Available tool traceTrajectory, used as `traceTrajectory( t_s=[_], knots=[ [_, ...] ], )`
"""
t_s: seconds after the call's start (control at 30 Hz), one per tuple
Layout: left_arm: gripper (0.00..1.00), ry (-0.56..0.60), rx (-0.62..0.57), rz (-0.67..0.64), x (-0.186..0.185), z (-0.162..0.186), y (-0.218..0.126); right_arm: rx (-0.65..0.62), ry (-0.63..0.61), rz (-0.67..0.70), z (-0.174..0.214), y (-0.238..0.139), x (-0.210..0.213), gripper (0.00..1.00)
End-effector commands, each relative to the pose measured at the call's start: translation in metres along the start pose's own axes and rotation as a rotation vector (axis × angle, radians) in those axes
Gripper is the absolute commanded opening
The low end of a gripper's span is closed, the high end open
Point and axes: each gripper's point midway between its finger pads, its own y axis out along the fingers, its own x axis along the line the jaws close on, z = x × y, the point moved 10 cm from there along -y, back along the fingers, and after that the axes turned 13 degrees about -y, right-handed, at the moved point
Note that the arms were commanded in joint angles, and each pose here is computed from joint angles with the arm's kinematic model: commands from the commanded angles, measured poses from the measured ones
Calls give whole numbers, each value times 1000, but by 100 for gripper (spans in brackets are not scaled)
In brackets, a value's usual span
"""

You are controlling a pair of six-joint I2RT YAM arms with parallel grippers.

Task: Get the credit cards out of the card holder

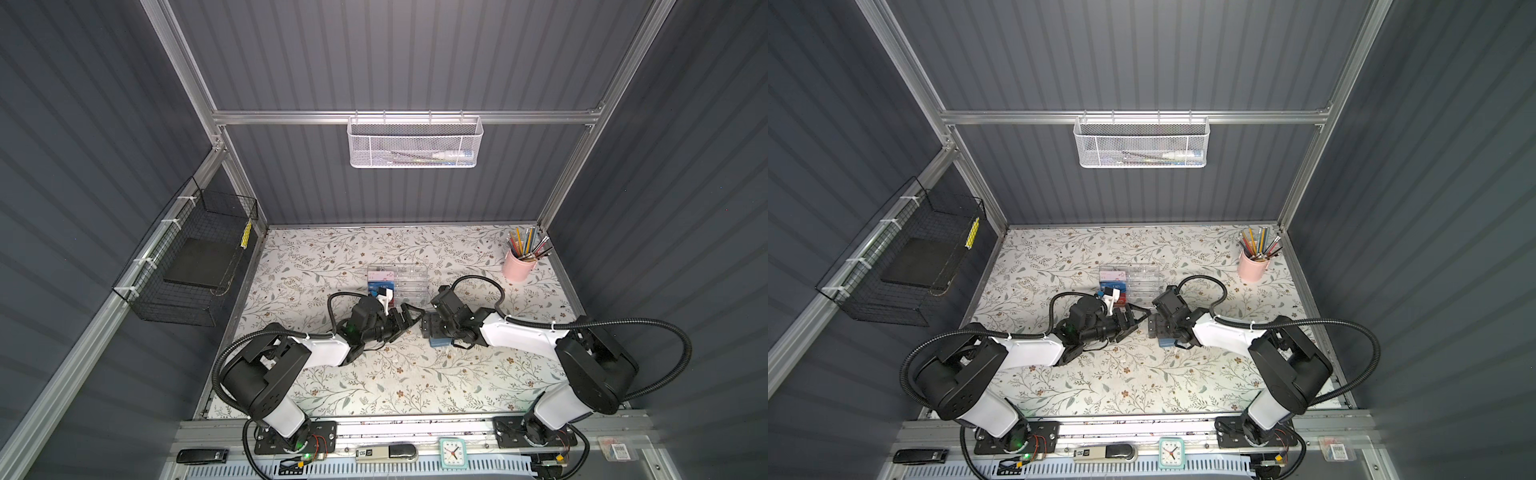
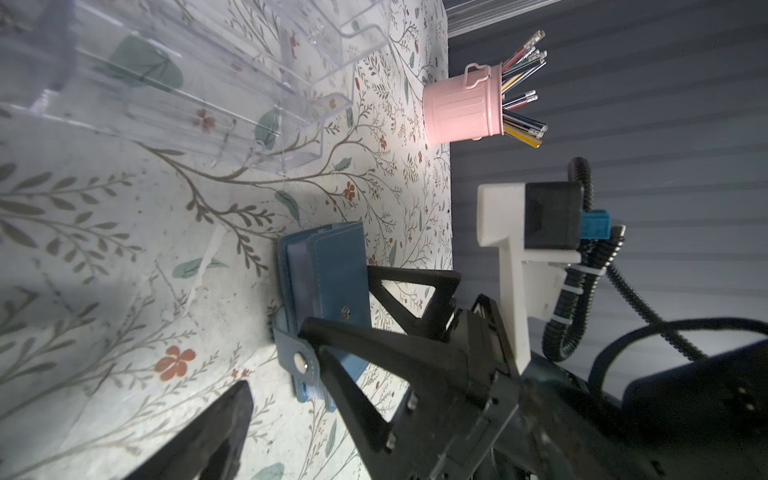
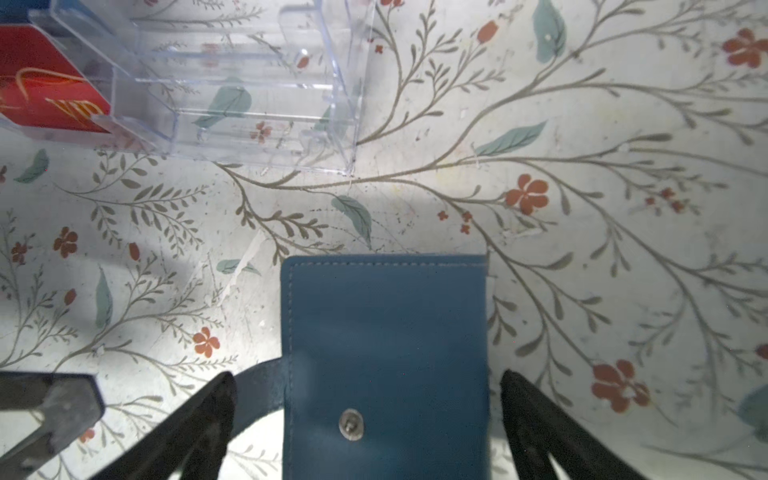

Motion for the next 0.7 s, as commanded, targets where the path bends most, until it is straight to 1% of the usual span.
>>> traceTrajectory(
  t_s=[0.0, 0.17, 0.23, 0.53, 0.67],
  knots=[
    [100, 19, 2, -26, -3, -3, -3, -6, 13, 9, 4, -5, -4, 99],
    [97, 65, 14, -128, 5, -1, -4, -17, 28, 7, 9, -9, -12, 99],
    [95, 75, 19, -146, 6, -2, -2, -18, 30, 6, 12, -10, -14, 99],
    [93, 126, 50, -226, 2, -6, 9, -29, 39, -22, 18, -12, -16, 99],
    [88, 168, 68, -281, 1, -7, 16, -47, 51, -28, 22, -19, -21, 99]
  ],
)
